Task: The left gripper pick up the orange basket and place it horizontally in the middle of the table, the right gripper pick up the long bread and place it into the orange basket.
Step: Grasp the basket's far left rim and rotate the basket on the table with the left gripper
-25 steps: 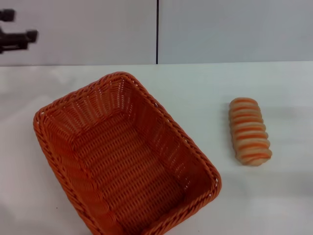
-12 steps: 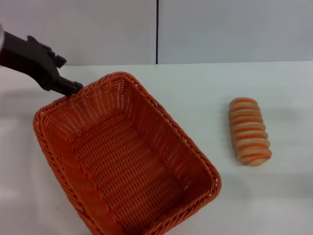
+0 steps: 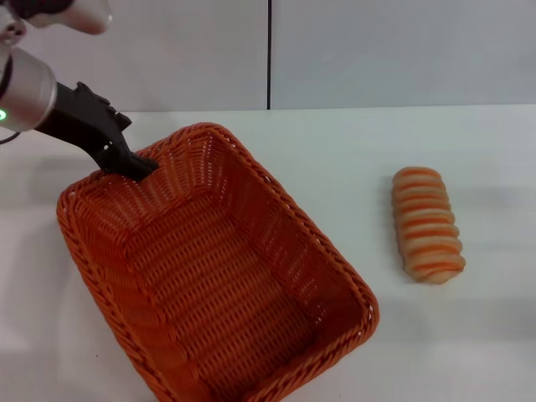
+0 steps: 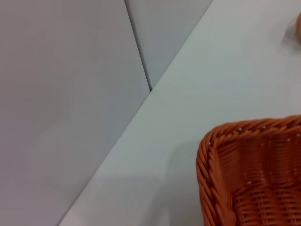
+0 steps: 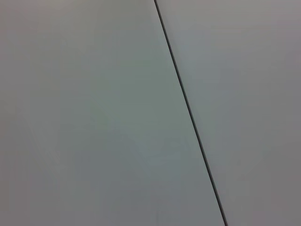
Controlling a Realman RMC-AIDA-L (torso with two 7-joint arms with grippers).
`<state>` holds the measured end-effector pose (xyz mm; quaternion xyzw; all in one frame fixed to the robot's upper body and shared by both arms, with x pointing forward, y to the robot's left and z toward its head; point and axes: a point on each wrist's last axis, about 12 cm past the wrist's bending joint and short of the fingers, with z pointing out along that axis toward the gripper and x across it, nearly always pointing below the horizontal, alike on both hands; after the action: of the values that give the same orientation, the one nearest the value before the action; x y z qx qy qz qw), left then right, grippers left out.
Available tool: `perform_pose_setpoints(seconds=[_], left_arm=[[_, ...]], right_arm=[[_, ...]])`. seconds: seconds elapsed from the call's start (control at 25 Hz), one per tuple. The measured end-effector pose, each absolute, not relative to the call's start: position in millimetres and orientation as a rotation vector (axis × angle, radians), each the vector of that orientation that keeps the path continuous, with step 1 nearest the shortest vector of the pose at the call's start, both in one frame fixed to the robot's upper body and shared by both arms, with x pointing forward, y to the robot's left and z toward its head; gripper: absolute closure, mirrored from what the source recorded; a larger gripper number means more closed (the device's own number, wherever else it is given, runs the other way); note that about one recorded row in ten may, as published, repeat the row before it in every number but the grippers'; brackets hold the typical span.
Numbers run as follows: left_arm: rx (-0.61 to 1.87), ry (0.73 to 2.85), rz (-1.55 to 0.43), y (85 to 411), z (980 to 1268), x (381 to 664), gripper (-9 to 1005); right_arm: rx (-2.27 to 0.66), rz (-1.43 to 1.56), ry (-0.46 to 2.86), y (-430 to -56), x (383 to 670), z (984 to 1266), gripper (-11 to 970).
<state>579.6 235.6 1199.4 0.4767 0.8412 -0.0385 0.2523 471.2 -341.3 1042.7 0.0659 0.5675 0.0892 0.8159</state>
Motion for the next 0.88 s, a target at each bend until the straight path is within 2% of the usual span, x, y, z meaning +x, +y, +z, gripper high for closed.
perform_pose_setpoints(seconds=[0.28,0.88], left_arm=[[1.340,2.337,-0.077,229,1180,582,266],[1.407,2.338,0.016,218,1169,583,270]], right_arm=[[0.148,0.185,1.213,-342,471,1042,324],[0.164,0.168,1.210,-347,461,1040,327]])
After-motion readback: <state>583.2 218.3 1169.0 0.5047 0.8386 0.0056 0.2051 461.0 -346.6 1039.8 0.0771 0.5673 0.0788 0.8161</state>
